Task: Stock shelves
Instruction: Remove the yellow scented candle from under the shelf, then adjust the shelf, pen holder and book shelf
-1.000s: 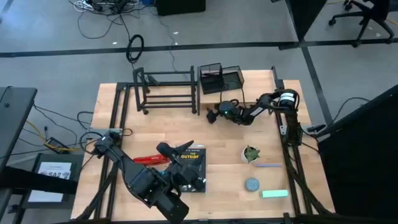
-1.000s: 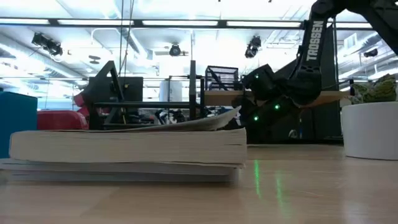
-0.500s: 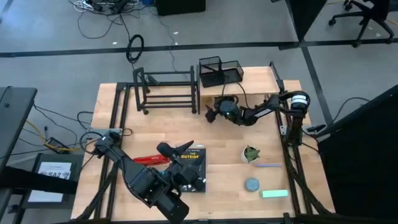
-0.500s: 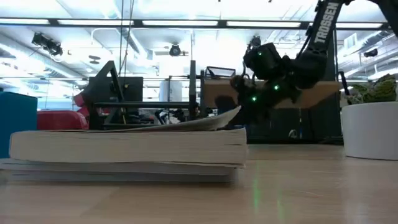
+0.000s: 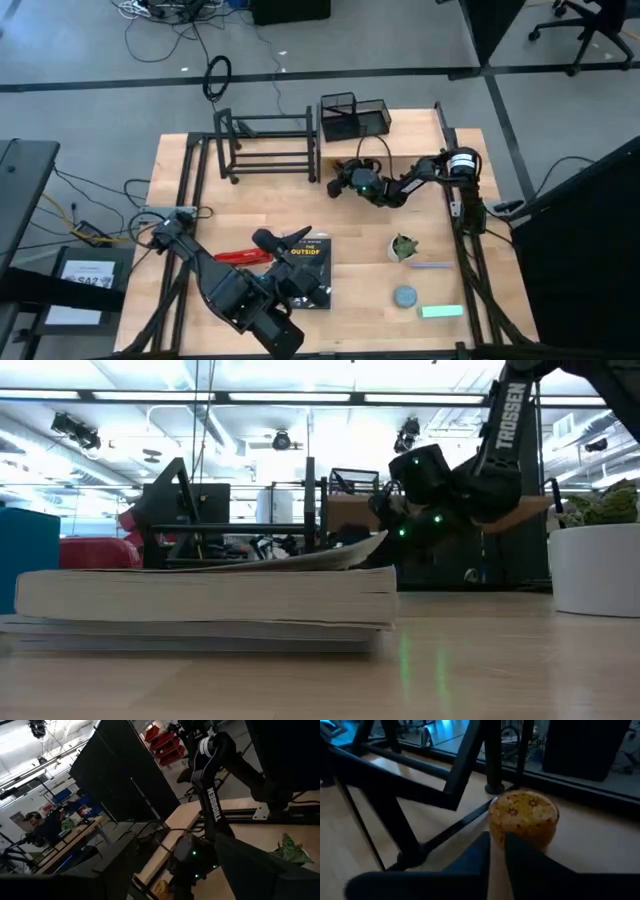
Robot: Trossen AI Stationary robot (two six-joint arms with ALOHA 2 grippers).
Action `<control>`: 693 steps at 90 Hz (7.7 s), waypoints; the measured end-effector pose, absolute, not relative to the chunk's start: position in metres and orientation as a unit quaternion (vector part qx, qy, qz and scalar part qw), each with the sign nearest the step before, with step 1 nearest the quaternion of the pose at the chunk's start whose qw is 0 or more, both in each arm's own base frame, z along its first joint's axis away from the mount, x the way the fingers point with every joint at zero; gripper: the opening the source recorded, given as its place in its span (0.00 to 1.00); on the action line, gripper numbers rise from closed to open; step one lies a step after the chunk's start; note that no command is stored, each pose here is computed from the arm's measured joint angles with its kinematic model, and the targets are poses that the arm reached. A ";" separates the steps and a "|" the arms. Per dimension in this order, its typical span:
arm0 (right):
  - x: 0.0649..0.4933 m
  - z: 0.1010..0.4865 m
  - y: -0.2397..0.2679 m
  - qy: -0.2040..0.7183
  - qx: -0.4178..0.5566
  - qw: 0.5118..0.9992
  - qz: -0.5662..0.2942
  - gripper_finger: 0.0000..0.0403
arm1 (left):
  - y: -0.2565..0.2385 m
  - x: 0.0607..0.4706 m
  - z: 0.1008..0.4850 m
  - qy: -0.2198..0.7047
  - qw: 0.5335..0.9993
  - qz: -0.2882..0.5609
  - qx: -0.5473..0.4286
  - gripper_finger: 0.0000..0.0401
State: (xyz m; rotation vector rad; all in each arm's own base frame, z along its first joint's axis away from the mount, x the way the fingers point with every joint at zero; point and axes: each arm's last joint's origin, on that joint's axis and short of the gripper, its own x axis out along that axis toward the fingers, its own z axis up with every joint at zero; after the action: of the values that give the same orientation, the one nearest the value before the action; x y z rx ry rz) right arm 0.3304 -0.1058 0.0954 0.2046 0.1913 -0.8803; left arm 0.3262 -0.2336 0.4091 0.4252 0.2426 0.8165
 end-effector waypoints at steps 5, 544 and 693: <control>0.333 0.099 -0.108 0.082 0.097 0.896 -0.425 0.01 | -0.234 0.326 0.409 0.116 0.889 0.393 0.204 0.62; 0.193 0.351 -0.053 0.320 0.043 0.928 -0.187 0.00 | 0.054 0.369 0.374 0.475 0.745 0.467 0.019 0.00; 0.246 0.337 -0.086 0.380 0.019 0.925 0.006 0.26 | 0.034 0.443 0.305 0.364 0.900 0.239 0.024 0.00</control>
State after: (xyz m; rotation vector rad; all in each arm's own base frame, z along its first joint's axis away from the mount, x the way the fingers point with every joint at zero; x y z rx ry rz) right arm 0.2459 -0.0859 0.3372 0.0391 0.7802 0.0131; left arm 0.4427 0.0336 0.3050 0.0505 0.7525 0.4947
